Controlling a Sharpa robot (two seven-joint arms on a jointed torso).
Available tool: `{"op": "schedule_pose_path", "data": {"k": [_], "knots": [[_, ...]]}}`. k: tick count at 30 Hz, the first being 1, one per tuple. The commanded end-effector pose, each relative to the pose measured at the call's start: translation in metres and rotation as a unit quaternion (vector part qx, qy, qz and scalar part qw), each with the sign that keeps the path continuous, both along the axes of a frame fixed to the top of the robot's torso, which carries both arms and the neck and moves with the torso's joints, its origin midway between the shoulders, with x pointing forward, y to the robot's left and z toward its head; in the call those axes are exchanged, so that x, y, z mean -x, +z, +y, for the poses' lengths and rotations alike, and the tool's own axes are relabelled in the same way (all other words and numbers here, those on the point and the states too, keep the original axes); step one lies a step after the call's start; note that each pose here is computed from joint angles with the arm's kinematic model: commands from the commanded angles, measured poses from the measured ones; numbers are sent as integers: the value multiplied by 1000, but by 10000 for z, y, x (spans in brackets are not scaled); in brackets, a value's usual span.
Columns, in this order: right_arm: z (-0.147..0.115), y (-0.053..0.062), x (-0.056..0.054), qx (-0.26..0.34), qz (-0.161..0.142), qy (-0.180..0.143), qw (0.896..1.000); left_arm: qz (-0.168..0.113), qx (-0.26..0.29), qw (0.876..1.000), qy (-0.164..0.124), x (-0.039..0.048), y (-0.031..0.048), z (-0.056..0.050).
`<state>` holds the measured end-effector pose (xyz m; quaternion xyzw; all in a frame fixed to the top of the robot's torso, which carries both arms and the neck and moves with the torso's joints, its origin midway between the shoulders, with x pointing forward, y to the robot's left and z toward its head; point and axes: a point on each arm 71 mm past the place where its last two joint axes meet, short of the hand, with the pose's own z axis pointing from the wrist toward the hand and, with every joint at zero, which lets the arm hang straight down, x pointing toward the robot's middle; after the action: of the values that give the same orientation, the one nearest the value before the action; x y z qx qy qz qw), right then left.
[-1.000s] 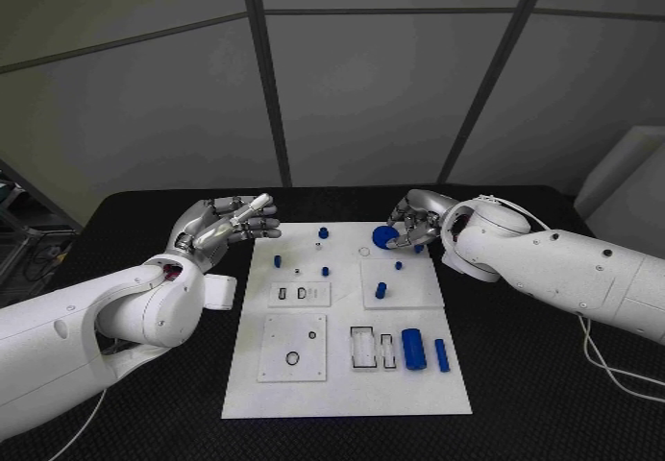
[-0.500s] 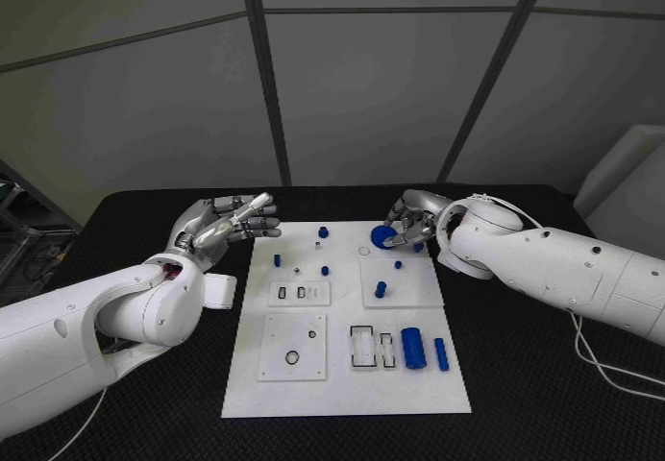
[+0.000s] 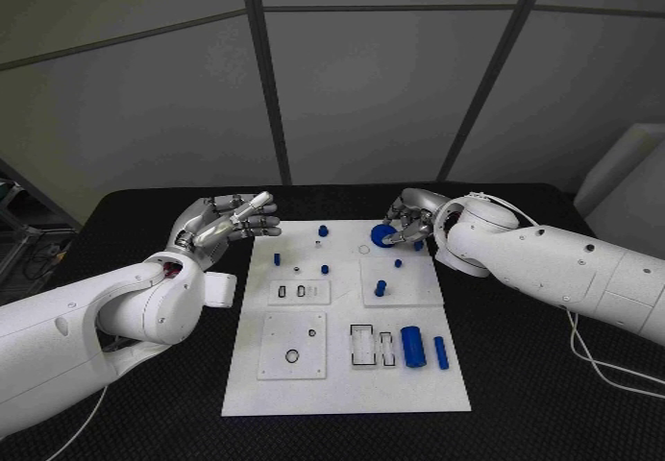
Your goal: Assemble the parts on the task board
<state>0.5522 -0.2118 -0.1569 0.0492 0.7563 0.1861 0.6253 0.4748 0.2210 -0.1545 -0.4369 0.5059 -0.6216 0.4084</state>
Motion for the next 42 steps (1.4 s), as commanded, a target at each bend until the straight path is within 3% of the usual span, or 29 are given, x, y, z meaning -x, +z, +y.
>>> {"op": "schedule_pose_path", "data": {"k": [1,13,20,28,34,42], "knots": [[12,2,-3,14,-2,2,1000,-3,1,1000,-9,-1,14,-18],[101,51,20,34,-36,19,999,-1,1,1000,-10,-1,11,-20],[203,155,79,30,-94,38,994,-1,1,1000,-10,-1,10,-16],[528,301,260,20,-149,89,985,0,1,1000,-10,0,10,-23],[761,334,299,16,-167,110,980,0,1,1000,-11,0,9,-32],[1041,302,251,16,-167,124,978,0,2,1000,-13,-2,8,-46]]}}
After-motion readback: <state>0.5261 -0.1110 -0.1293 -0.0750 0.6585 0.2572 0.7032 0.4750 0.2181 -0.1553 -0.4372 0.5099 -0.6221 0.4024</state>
